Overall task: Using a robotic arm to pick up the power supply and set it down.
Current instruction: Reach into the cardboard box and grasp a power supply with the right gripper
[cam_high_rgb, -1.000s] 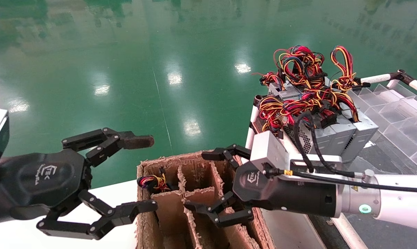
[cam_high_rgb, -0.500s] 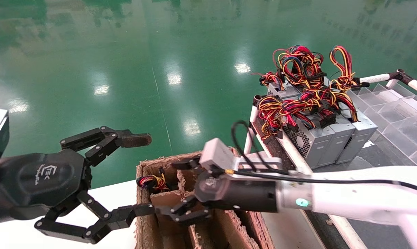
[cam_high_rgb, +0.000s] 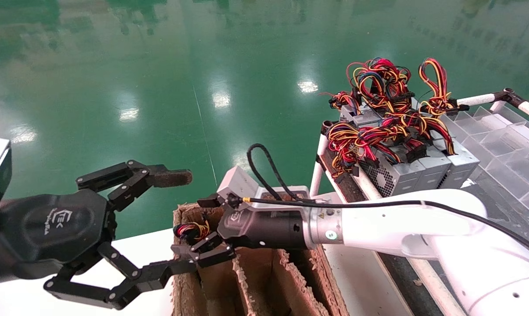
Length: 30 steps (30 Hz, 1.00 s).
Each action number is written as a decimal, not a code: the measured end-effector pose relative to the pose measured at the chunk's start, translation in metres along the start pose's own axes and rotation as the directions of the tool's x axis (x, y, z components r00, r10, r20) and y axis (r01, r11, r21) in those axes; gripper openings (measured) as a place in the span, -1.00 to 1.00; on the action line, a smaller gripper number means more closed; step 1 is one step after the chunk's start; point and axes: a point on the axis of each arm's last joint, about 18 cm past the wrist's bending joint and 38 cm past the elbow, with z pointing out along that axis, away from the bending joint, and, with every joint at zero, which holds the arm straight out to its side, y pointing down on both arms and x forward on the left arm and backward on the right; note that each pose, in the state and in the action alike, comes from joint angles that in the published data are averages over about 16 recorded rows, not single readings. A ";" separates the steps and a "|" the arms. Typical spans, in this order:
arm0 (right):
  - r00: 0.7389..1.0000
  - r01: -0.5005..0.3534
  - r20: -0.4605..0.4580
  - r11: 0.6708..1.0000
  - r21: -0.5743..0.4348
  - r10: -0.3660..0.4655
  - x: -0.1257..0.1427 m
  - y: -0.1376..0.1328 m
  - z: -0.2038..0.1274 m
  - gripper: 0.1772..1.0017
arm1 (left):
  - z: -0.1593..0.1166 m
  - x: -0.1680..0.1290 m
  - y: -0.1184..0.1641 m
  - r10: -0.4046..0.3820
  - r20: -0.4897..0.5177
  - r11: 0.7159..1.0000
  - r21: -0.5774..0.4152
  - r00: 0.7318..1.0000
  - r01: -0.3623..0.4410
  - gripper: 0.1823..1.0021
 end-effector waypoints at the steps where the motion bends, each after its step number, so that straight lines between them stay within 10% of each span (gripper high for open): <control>1: 1.000 0.003 -0.001 1.000 -0.001 -0.003 0.000 0.000 0.002 1.00 | 0.000 0.000 0.000 0.000 0.000 1.000 0.000 1.000 0.000 1.00; 14: 1.000 -0.003 0.001 1.000 0.005 0.003 -0.001 0.008 0.010 0.87 | 0.000 0.000 0.000 0.000 0.000 1.000 0.000 1.000 0.000 1.00; 30: 1.000 0.013 -0.021 1.000 0.003 -0.013 0.000 0.016 0.014 0.20 | 0.000 0.000 0.000 0.000 0.000 1.000 0.000 1.000 0.000 1.00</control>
